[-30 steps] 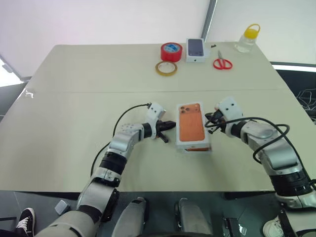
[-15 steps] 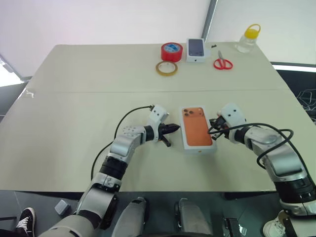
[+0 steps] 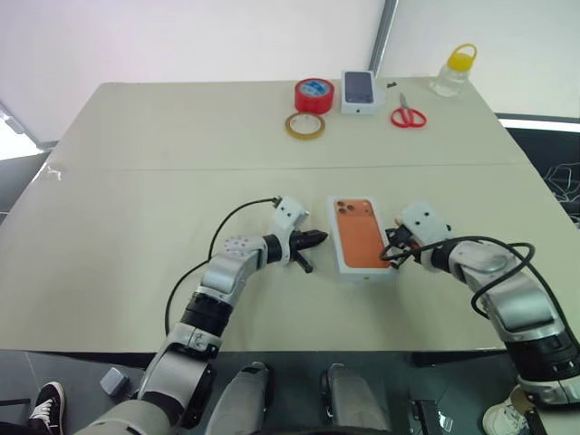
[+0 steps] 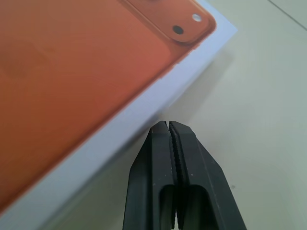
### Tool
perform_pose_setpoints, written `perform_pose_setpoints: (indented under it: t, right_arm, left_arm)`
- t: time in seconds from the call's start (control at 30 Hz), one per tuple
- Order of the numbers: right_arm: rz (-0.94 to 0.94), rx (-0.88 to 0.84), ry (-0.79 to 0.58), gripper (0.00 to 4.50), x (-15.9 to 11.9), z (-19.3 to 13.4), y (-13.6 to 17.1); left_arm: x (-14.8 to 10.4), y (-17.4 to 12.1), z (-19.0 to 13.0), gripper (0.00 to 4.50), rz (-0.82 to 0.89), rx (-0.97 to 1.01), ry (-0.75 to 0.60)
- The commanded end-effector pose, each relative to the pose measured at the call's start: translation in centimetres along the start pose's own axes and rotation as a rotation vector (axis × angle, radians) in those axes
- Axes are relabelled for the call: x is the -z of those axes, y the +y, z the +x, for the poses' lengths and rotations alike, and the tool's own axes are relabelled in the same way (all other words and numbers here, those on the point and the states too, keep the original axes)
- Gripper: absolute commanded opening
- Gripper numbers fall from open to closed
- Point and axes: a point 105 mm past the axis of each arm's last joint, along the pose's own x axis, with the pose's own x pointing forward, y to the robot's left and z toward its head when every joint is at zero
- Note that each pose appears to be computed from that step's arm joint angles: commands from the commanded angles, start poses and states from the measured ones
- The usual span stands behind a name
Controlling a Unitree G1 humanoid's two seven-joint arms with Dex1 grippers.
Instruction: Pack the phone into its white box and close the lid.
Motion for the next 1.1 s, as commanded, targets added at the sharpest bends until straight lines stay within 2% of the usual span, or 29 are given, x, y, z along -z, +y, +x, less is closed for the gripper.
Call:
perform_pose_setpoints:
  t: [0.03,0.1,0.2,0.3,0.43,0.6,0.67,0.73,0.87,1.0,1.1]
  right_arm:
    - [-0.038,0.055,-0.033,0.07,-1.3,-1.4,-3.0]
    - [-0.047,0.078,-0.046,0.07,-1.9,-2.0,-4.4]
    - [0.011,0.057,-0.145,0.07,-3.8,-2.6,-5.0]
    - [0.071,-0.068,-0.259,0.07,-5.9,-3.0,-3.1]
    - [0.083,-0.251,-0.275,0.07,-5.7,-3.3,0.7]
    - [-0.010,-0.358,-0.109,0.07,-2.0,-2.4,5.0]
    - [-0.042,-0.367,-0.064,0.07,-1.1,-2.2,5.8]
    - [-0.094,-0.374,-0.037,0.07,-0.6,-2.2,6.2]
    - [-0.090,-0.397,-0.055,0.07,-1.0,-2.3,6.5]
    - [0.006,-0.289,-0.132,0.07,-3.2,-1.4,4.0]
    - [0.024,-0.172,-0.204,0.07,-5.2,-0.9,1.6]
  left_arm:
    - [-4.5,1.1,-0.1,0.00,0.038,-0.035,-0.142]
    - [-6.4,1.4,0.0,0.00,0.045,-0.044,-0.207]
    - [-8.8,1.4,0.6,0.00,0.041,-0.040,-0.276]
    - [-9.6,0.8,2.0,0.00,0.041,-0.010,-0.281]
    - [-8.6,-0.2,4.2,0.00,0.065,0.033,-0.229]
    - [-3.6,-0.7,5.8,0.00,0.085,0.067,-0.015]
    - [-1.5,-0.7,5.7,0.00,0.123,0.071,0.066]
    - [-0.8,-0.6,5.5,0.00,0.101,0.072,0.090]
    - [-0.6,-0.1,5.1,0.00,0.114,0.057,0.087]
    - [-1.5,0.4,4.7,0.00,0.076,0.046,0.046]
    - [-3.7,1.2,3.5,0.00,0.022,0.040,-0.066]
